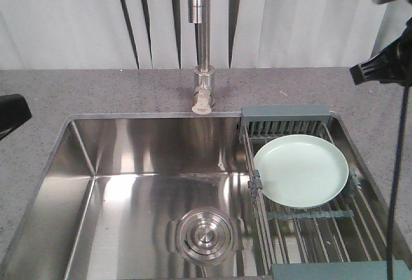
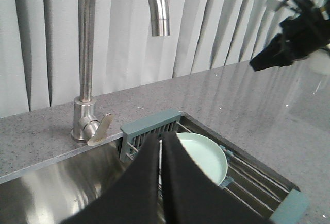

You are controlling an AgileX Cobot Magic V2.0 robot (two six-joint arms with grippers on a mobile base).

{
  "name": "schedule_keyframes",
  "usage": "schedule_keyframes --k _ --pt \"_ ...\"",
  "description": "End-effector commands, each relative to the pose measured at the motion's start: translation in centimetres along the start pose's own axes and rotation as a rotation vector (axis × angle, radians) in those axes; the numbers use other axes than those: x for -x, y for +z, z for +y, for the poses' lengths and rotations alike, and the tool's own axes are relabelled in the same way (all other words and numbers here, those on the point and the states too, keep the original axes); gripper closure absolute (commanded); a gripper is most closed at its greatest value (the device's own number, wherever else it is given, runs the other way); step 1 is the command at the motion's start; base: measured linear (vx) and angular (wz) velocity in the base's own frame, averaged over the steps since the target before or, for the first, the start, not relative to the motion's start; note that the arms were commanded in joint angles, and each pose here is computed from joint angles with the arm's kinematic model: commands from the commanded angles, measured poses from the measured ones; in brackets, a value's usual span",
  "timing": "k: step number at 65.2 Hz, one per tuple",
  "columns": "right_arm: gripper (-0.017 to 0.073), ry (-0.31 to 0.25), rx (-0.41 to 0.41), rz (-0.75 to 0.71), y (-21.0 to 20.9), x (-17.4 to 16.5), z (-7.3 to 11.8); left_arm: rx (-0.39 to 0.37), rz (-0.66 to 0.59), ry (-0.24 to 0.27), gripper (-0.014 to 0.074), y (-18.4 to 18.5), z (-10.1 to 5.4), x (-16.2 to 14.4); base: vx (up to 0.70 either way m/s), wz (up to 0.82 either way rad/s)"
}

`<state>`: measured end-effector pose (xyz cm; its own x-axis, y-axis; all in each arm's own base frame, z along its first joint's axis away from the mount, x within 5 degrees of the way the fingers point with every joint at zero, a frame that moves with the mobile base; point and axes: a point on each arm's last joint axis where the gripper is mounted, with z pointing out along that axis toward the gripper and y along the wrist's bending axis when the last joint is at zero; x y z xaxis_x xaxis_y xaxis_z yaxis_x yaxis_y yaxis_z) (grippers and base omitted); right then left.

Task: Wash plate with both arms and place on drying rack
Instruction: 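Move the left gripper back toward the faucet lever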

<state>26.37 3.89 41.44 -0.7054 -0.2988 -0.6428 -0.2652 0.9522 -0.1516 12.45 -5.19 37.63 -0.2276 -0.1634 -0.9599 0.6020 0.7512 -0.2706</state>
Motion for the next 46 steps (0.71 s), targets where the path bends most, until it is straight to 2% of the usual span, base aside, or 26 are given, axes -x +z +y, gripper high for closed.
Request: schedule_keyframes --k 1,10,23,35,46 --pt "0.0571 -0.027 0.069 -0.207 -5.7 0.0 0.6 0.030 -0.070 -0.049 0.0600 0.3 0.5 1.4 0.00 0.00" --pt "0.0571 -0.060 0.162 -0.321 -10.6 -1.7 1.9 0.042 -0.059 -0.100 0.0600 1.9 2.1 2.3 0.00 0.00" --pt "0.0571 -0.082 0.166 -0.368 -14.7 -4.2 2.3 0.002 0.007 -0.167 0.0600 6.1 5.6 4.5 0.00 0.00" --pt "0.0571 -0.110 0.179 -0.324 -16.4 -6.4 2.7 -0.088 0.046 -0.237 0.0600 10.2 8.7 6.0 0.00 0.00" --pt "0.0571 -0.119 0.169 -0.350 -17.8 -7.4 2.9 -0.233 0.115 -0.309 0.0595 14.1 11.2 5.7 0.00 0.00"
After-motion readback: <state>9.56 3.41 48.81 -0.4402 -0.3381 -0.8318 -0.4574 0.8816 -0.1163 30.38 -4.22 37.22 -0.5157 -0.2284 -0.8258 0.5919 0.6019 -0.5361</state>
